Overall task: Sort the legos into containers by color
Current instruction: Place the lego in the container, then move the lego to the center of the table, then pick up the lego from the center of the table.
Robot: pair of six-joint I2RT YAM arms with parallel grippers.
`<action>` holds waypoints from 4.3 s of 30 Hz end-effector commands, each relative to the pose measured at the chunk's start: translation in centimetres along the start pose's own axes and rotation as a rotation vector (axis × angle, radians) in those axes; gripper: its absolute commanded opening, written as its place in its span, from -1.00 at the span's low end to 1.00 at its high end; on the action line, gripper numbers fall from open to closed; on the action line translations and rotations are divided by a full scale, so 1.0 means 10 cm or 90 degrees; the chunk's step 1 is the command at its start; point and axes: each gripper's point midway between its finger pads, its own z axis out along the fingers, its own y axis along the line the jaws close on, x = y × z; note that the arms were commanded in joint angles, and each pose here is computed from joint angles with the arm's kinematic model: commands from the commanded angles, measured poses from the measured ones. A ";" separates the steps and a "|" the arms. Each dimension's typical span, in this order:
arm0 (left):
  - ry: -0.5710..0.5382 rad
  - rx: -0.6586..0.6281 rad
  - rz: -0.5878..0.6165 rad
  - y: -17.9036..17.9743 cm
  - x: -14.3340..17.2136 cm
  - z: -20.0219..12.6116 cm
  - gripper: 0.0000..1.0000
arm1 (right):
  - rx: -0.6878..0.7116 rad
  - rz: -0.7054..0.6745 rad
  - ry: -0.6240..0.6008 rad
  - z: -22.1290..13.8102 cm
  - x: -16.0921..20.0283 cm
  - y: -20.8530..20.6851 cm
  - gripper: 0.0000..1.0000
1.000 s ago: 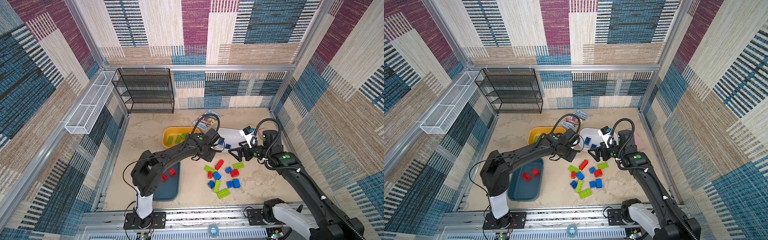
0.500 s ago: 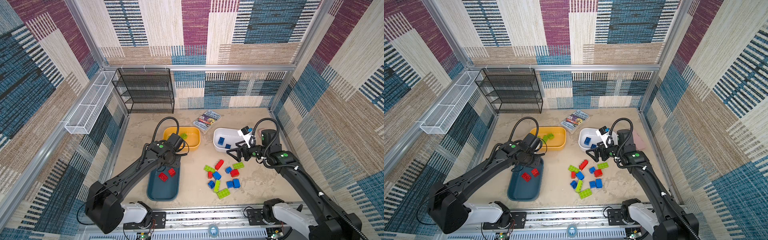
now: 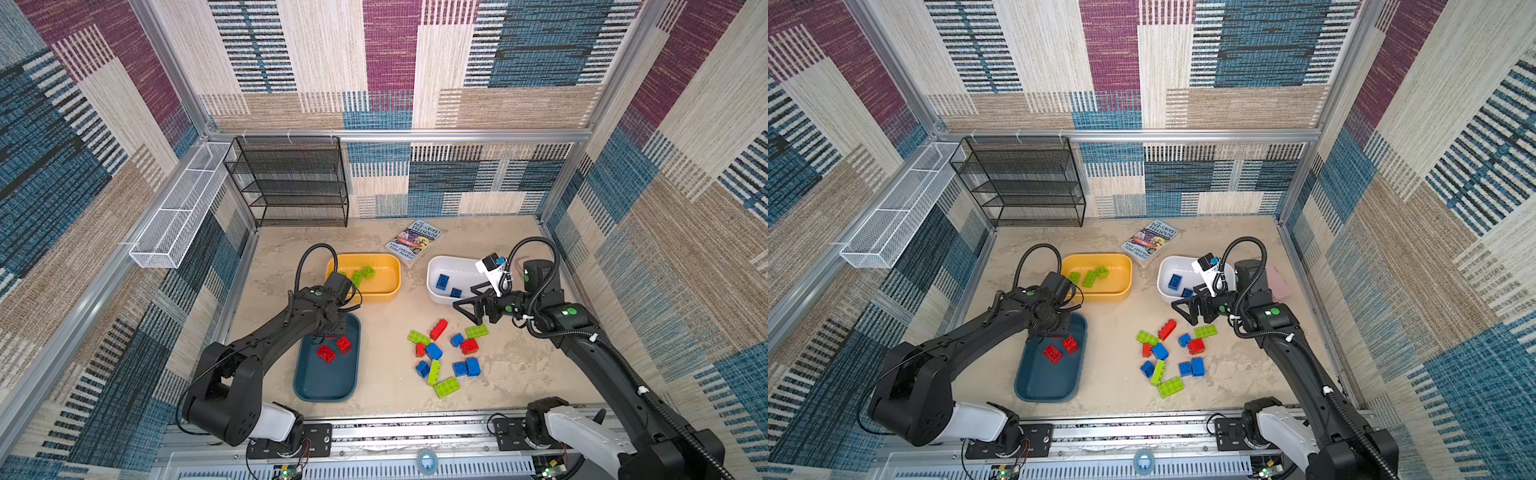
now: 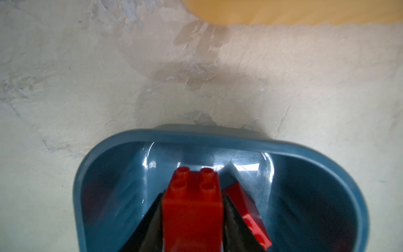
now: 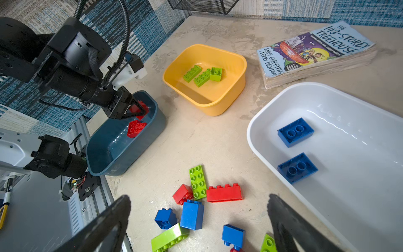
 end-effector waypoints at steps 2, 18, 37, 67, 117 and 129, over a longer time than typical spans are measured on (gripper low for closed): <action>-0.014 0.014 -0.005 -0.01 -0.03 -0.17 0.08 | 0.005 -0.009 -0.008 0.00 -0.04 -0.01 0.99; -0.066 0.212 -0.013 -1.28 0.15 -1.03 0.17 | 0.021 -0.009 -0.007 -0.01 -0.09 -0.05 0.99; -0.001 0.165 -0.364 -2.28 0.05 -0.28 0.16 | 0.031 -0.023 -0.016 -0.08 -0.08 -0.02 0.99; 0.168 0.034 -0.452 -2.57 0.51 0.31 -0.02 | 0.066 -0.041 -0.003 -0.14 -0.04 -0.07 0.99; 0.097 -0.034 -0.242 -1.60 0.10 0.03 -0.59 | 0.071 -0.048 -0.015 -0.17 -0.09 -0.05 0.99; -0.004 0.027 -0.113 -1.26 -0.56 -0.65 -0.56 | 0.064 -0.049 -0.023 -0.16 -0.12 -0.04 0.99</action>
